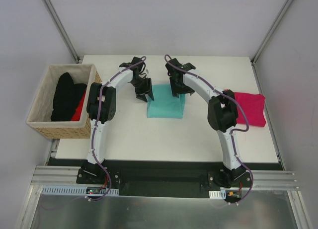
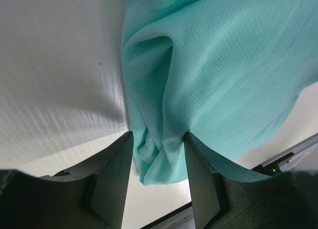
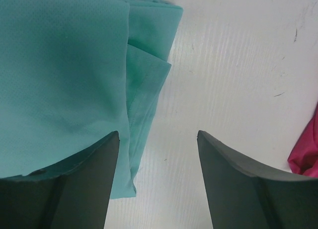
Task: Fold and stack the t-shirts
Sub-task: Smooth out wrinkles on the folded tshirt
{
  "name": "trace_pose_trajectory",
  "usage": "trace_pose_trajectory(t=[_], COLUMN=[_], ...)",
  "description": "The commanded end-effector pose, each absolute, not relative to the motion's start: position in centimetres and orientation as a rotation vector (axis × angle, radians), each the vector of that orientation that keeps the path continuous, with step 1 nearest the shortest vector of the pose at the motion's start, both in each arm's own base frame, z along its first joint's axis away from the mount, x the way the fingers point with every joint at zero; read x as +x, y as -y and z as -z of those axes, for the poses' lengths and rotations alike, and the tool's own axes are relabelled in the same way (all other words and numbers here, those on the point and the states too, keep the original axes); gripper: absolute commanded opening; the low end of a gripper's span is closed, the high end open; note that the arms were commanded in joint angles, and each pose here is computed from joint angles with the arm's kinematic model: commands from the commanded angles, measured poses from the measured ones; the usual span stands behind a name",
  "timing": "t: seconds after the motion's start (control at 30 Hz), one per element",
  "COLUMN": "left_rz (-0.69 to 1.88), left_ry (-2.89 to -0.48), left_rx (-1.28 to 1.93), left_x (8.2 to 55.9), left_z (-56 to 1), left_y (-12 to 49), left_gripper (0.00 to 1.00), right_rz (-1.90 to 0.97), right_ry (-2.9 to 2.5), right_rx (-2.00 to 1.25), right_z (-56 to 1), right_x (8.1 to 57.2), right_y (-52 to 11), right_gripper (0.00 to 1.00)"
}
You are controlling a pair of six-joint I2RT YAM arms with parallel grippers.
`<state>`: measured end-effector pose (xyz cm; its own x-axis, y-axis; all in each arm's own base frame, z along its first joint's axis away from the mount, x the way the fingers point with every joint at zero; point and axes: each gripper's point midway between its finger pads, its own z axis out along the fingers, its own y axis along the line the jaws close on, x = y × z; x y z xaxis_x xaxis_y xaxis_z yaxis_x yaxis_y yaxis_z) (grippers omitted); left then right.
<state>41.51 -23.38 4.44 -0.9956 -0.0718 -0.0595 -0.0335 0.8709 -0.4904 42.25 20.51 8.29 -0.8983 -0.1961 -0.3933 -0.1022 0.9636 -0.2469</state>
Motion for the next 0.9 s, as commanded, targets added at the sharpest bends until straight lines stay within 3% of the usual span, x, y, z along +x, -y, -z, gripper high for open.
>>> trace_pose_trajectory(t=[0.0, 0.87], left_rz=[0.807, 0.805], left_ry=[-2.968, -3.011], left_rx=[-0.095, -0.123], left_x=[41.7, 41.1], left_z=[-4.6, -3.3], left_y=[23.2, 23.1], left_gripper=[0.45, 0.45], right_rz=[0.277, 0.203], right_ry=[-2.701, -2.771], right_rx=[-0.189, -0.161], right_z=[-8.5, -4.7], right_x=[42.2, 41.4], right_y=[-20.9, -22.0], right_gripper=[0.68, 0.72])
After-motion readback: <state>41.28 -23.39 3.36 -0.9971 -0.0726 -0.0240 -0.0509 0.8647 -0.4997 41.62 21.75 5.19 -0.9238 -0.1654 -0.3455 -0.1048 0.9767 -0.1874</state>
